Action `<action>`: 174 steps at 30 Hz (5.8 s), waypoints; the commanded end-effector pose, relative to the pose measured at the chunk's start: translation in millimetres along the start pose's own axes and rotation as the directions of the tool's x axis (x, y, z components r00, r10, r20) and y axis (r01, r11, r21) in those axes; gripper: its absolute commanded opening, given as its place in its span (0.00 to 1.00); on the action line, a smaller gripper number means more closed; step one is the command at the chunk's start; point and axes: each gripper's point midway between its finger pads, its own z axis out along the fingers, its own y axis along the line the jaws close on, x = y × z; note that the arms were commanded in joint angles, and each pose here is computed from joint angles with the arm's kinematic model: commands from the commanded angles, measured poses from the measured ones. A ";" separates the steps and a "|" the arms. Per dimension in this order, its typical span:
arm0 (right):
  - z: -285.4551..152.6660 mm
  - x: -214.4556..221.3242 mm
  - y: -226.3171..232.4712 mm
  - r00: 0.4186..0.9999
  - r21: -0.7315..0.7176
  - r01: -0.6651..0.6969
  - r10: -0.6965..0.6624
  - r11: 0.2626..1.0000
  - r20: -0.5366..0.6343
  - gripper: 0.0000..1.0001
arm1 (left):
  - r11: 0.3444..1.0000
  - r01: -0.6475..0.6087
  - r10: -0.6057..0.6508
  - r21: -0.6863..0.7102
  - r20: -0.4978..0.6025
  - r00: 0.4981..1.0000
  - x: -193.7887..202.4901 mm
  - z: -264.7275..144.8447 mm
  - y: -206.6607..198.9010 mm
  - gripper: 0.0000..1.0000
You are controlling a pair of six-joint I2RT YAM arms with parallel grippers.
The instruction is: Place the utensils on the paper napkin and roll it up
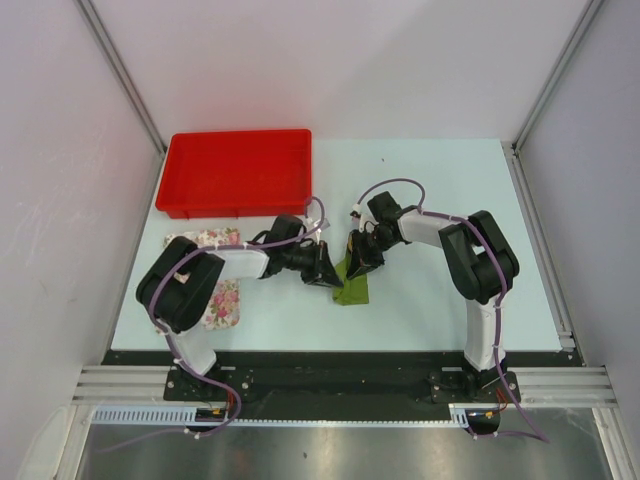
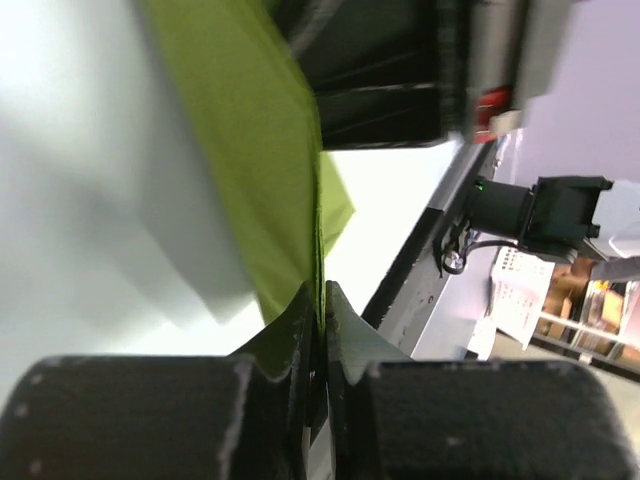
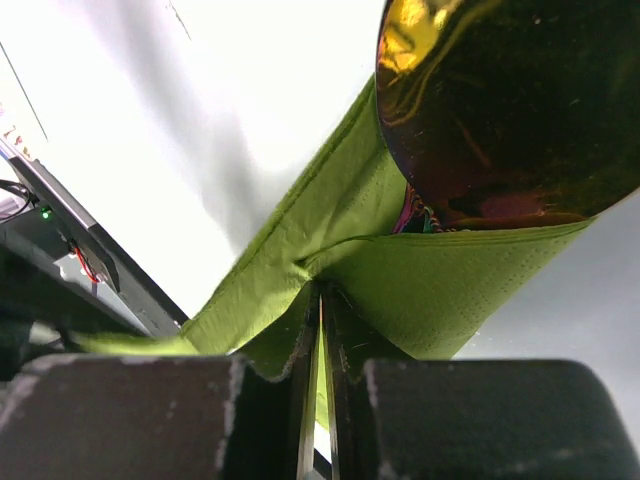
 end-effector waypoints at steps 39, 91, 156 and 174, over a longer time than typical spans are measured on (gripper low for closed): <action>-33.7 -1.2 -0.5 0.997 -0.151 -0.058 0.065 0.987 0.038 0.18 | 0.981 0.107 -0.126 -0.159 -0.112 0.986 25.7 53.5 41.9 0.00; 0.0 32.8 -58.1 0.989 0.042 -0.145 0.146 0.989 -0.031 0.05 | 0.981 0.079 -0.071 0.176 -0.051 0.996 -8.0 92.4 -51.8 0.00; -37.1 34.5 -80.0 0.991 0.007 -0.132 0.132 0.991 -0.034 0.00 | 0.952 -0.053 0.055 0.302 0.000 0.998 -0.1 49.1 -68.6 0.48; -33.3 31.4 -76.1 0.990 -0.007 -0.141 0.141 0.990 -0.026 0.00 | 0.976 0.139 -0.123 0.167 -0.106 0.987 19.8 69.0 -12.8 0.15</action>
